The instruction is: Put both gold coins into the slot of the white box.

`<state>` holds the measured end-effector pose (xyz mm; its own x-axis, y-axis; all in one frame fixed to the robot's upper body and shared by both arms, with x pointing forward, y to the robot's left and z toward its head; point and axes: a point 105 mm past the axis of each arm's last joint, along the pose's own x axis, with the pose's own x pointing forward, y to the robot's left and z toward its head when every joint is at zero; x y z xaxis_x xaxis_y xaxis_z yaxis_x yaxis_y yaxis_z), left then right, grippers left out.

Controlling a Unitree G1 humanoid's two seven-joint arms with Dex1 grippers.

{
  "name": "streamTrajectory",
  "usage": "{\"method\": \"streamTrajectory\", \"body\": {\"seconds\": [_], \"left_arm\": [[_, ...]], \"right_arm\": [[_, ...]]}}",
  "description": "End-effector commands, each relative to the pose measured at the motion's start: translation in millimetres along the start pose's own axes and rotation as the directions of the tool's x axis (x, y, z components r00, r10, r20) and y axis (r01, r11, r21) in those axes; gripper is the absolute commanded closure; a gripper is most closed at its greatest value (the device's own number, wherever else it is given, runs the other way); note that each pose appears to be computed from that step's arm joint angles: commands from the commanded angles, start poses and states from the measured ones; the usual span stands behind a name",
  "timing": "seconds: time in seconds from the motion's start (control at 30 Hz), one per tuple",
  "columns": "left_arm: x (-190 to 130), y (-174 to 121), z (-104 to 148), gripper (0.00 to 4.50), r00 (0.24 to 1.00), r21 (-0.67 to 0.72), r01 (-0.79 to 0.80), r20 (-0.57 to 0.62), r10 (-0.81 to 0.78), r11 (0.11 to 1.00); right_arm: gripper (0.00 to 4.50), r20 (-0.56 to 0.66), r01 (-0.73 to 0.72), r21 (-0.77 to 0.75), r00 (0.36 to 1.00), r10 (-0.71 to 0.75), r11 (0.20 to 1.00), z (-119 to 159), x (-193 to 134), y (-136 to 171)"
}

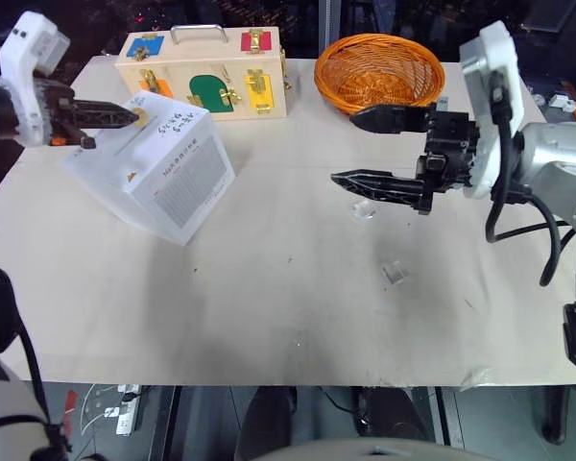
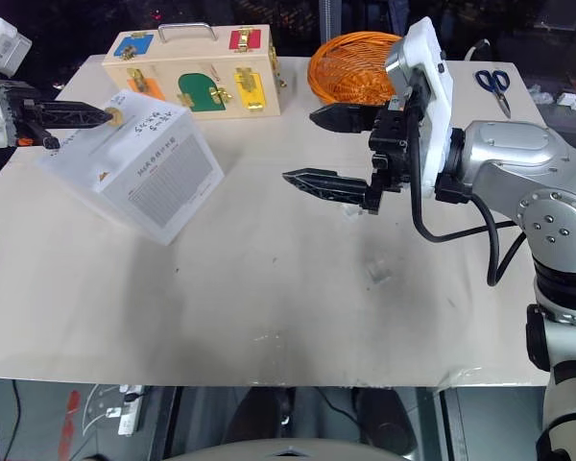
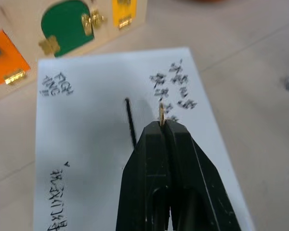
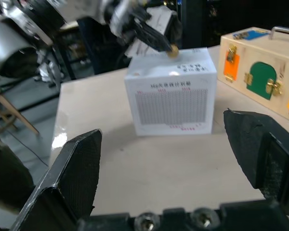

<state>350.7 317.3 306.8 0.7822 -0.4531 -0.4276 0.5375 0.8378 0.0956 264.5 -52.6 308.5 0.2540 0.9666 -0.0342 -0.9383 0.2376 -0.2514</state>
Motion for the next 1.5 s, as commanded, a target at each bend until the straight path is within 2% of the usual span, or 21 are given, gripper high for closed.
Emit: {"method": "streamTrajectory", "body": {"seconds": [0.03, 0.4, 0.5, 0.53, 0.57, 0.6, 0.63, 0.7, 0.73, 0.8, 0.83, 0.9, 1.0, 1.2, 1.33, 1.5], "left_arm": [[-10, 7, 5, 4.5, 0.999, 0.023, -0.032, 0.0, 0.032, 0.999], [-10, 12, -10, 4.5, 0.997, 0.028, -0.05, -0.065, 0.051, 0.998], [-9, 10, -8, 4.5, 0.998, 0.037, -0.041, -0.04, 0.042, 0.998], [-9, 10, -6, 3.96, 0.999, 0.038, -0.046, -0.024, 0.047, 0.998], [-10, 10, -4, 3.75, 0.999, 0.026, -0.053, -0.009, 0.053, 0.998], [-10, 9, -3, 3.24, 0.999, 0.017, -0.05, -0.001, 0.05, 0.999], [-12, 9, -1, 2.92, 0.998, 0.026, -0.054, 0.01, 0.054, 0.998], [-17, 8, 18, 1.88, 0.992, 0.033, -0.077, 0.107, 0.073, 0.996], [-22, 0, 37, 1.38, 0.979, 0.062, -0.066, 0.195, 0.052, 0.996], [-28, -45, 89, 1.38, 0.902, 0.143, 0.074, 0.412, -0.127, 0.987], [-31, -72, 103, 1.38, 0.851, 0.193, 0.169, 0.466, -0.242, 0.967], [-28, -117, 106, 1.38, 0.785, 0.235, 0.3, 0.491, -0.379, 0.925], [-14, -161, 83, 1.38, 0.743, 0.253, 0.39, 0.482, -0.465, 0.885], [17, -197, 12, 1.38, 0.768, 0.134, 0.423, 0.473, -0.432, 0.896], [21, -181, -66, 1.38, 0.887, 0.003, 0.303, 0.365, -0.283, 0.953], [10, -163, -115, 1.38, 0.938, -0.026, 0.237, 0.266, -0.222, 0.971]], "right_arm": [[0.06, 0.035, 0.001, -0.036, 0.999, 0.001, 0.999, 11, -3, 6], [0.06, 0.033, 0.015, -0.009, 0.999, -0.015, 1.0, 5, -4, 10], [0.06, 0.031, 0.015, -0.008, 0.999, -0.014, 1.0, 3, -3, 10], [0.0, 0.03, 0.014, -0.008, 0.999, -0.014, 1.0, 3, -3, 10], [0.0, 0.03, 0.014, -0.007, 0.999, -0.014, 1.0, 2, -3, 11], [0.0, 0.03, 0.015, -0.006, 0.999, -0.015, 1.0, 2, -3, 10], [0.0, 0.028, 0.016, -0.004, 0.999, -0.016, 1.0, 1, -4, 10], [0.0, 0.024, 0.026, 0.002, 0.999, -0.026, 1.0, -1, -5, 10], [0.0, 0.018, 0.044, 0.01, 0.999, -0.044, 0.999, -4, -7, 9], [0.0, -0.004, 0.136, 0.001, 0.991, -0.136, 0.991, -13, -16, 2], [0.0, -0.018, 0.194, -0.014, 0.981, -0.194, 0.981, -18, -22, -2], [0.0, -0.062, 0.278, -0.058, 0.957, -0.282, 0.959, -34, -33, -3], [0.0, -0.043, 0.304, -0.063, 0.951, -0.307, 0.951, -46, -45, 8], [0.0, -0.147, 0.376, -0.07, 0.912, -0.382, 0.924, -81, -78, 21], [0.0, -0.227, 0.514, -0.048, 0.83, -0.51, 0.857, -108, -123, 36], [0.0, -0.305, 0.584, -0.067, 0.76, -0.574, 0.809, -130, -161, 53]]}}
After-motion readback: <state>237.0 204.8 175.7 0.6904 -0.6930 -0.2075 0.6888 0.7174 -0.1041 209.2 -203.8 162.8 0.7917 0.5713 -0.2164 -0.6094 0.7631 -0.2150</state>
